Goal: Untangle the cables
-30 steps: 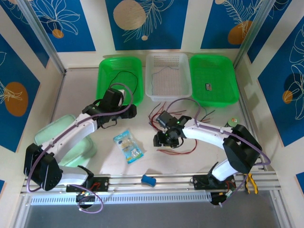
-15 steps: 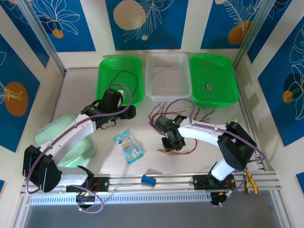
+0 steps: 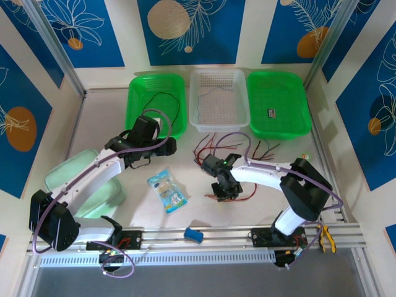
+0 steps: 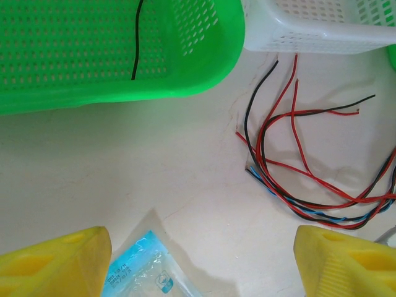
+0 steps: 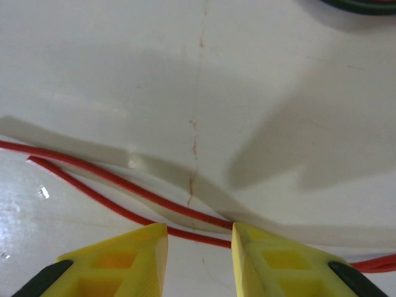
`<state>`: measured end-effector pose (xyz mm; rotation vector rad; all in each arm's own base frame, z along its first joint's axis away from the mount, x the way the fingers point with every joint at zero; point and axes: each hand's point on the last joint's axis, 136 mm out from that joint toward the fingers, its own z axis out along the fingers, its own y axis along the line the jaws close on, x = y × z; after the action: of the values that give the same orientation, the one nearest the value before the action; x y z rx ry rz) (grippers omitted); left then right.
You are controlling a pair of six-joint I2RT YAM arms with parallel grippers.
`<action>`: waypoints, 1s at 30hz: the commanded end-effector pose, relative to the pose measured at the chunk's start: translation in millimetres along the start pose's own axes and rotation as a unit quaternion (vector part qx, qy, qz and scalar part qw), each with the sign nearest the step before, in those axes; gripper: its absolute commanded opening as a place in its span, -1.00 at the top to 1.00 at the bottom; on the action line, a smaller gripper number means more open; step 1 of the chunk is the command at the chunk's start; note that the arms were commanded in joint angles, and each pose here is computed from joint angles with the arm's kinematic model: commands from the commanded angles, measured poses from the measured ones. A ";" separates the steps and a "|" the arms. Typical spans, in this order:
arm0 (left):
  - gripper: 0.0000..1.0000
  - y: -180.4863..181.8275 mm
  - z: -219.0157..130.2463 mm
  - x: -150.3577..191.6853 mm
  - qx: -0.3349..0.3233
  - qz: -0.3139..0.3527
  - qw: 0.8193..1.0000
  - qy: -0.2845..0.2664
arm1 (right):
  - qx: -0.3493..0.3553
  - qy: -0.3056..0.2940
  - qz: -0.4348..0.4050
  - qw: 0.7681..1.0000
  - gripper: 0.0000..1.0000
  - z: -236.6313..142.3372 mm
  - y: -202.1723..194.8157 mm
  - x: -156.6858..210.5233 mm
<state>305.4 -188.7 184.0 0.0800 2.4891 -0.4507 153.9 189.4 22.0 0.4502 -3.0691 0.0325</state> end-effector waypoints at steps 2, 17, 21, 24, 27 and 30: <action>-0.55 -3.1 -6.8 -6.3 -0.003 0.012 1.000 -0.005 | 0.016 0.006 -0.018 1.000 0.34 8.1 -1.1 1.1; -0.56 -6.0 -9.5 -8.5 0.004 0.008 1.000 -0.009 | -0.038 0.031 -0.074 0.996 0.58 27.9 31.1 -2.8; -0.56 -6.7 -11.7 -10.2 0.006 0.006 1.000 -0.012 | -0.039 0.034 -0.091 0.994 0.74 27.5 36.2 -7.1; -0.56 -7.1 -12.7 -10.1 0.007 0.006 1.000 -0.012 | -0.019 0.033 -0.107 0.993 0.91 23.0 33.4 -8.8; -0.56 -4.5 -14.5 -9.1 0.001 0.008 1.000 -0.012 | -0.006 0.006 -0.138 0.990 1.00 9.7 37.4 -11.0; -0.56 -3.3 -16.2 -9.1 -0.001 0.010 1.000 -0.014 | -0.001 -0.025 -0.152 0.988 1.00 -6.9 39.9 -15.3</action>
<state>304.6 -188.2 186.1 0.0796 2.4914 -0.4497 152.5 205.0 15.7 0.8141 -2.9603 0.1383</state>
